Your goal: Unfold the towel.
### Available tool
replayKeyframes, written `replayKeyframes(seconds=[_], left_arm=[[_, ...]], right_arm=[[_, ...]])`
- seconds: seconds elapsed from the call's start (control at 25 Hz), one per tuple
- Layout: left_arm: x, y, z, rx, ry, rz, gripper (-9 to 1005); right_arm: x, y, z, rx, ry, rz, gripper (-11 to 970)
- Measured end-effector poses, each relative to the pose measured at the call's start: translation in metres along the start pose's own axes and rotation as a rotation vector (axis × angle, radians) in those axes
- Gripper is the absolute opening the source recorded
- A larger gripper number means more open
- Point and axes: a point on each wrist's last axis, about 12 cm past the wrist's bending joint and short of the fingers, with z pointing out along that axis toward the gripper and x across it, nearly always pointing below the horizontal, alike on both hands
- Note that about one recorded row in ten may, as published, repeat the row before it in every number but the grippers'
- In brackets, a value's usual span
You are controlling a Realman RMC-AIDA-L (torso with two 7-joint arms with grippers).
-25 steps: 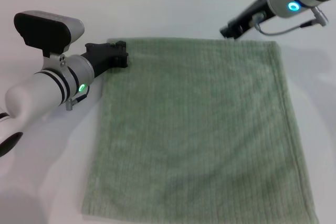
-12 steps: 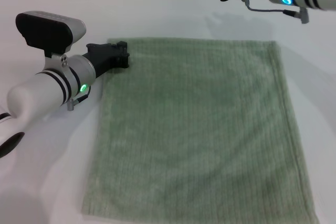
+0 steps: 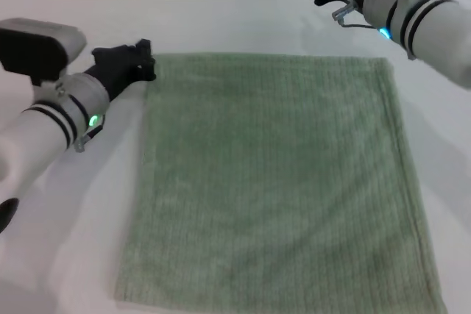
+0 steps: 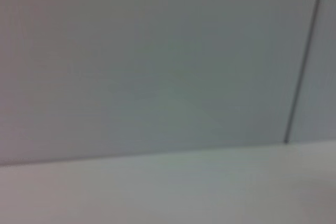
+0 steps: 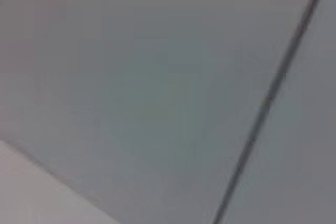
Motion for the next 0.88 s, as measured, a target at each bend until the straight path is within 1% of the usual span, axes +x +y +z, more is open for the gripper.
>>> replayKeyframes(seconds=[0.04, 0.08, 0.12, 0.16, 0.2, 0.24, 0.32, 0.36, 0.44, 0.48, 0.52, 0.56, 0.6, 0.64, 0.68, 0.76, 0.84, 0.88], left_arm=[[0.0, 0.007, -0.006, -0.026, -0.047, -0.02, 11], [0.0, 0.007, -0.006, -0.026, -0.047, -0.02, 11], [-0.001, 0.011, -0.009, -0.042, -0.075, -0.038, 11], [-0.001, 0.011, -0.009, -0.042, -0.075, -0.038, 11], [-0.002, 0.017, -0.012, -0.058, -0.099, -0.052, 11], [-0.002, 0.019, -0.013, -0.063, -0.107, -0.057, 11], [-0.002, 0.019, -0.013, -0.063, -0.107, -0.057, 12], [-0.002, 0.021, -0.014, -0.071, -0.115, -0.06, 12], [-0.002, 0.021, -0.014, -0.071, -0.115, -0.06, 12], [-0.002, 0.021, -0.014, -0.071, -0.115, -0.06, 13], [-0.004, 0.026, -0.018, -0.091, -0.154, -0.032, 13], [-0.005, 0.027, -0.022, -0.099, -0.186, -0.017, 13], [-0.005, 0.027, -0.022, -0.099, -0.186, -0.017, 13], [-0.006, 0.029, -0.025, -0.107, -0.213, -0.008, 14], [-0.006, 0.029, -0.025, -0.107, -0.213, -0.008, 14], [-0.007, 0.033, -0.034, -0.122, -0.287, 0.004, 14], [-0.007, 0.034, -0.036, -0.125, -0.304, 0.004, 15], [-0.009, 0.037, -0.041, -0.134, -0.34, 0.0, 15]], right_arm=[[0.006, 0.001, -0.001, 0.057, -0.015, 0.028, 216], [0.006, 0.001, -0.001, 0.057, -0.015, 0.028, 216], [0.007, 0.0, -0.002, 0.084, -0.028, 0.04, 216], [0.009, 0.001, -0.003, 0.112, -0.043, 0.048, 215], [0.01, 0.001, -0.004, 0.134, -0.057, 0.052, 215], [0.012, 0.002, -0.006, 0.167, -0.082, 0.066, 215], [0.014, 0.003, -0.007, 0.18, -0.094, 0.076, 217], [0.016, 0.003, -0.008, 0.194, -0.105, 0.09, 218], [0.025, 0.001, -0.013, 0.237, -0.161, 0.124, 219], [0.025, 0.001, -0.013, 0.237, -0.161, 0.124, 220], [0.029, 0.0, -0.015, 0.245, -0.183, 0.128, 221], [0.033, -0.001, -0.018, 0.251, -0.212, 0.138, 222], [0.036, -0.001, -0.02, 0.255, -0.229, 0.145, 223], [0.044, -0.004, -0.025, 0.265, -0.258, 0.158, 224], [0.044, -0.004, -0.025, 0.265, -0.258, 0.158, 225], [0.053, -0.006, -0.03, 0.272, -0.265, 0.161, 226], [0.063, -0.008, -0.035, 0.276, -0.263, 0.162, 228], [0.067, -0.008, -0.037, 0.275, -0.26, 0.16, 229]])
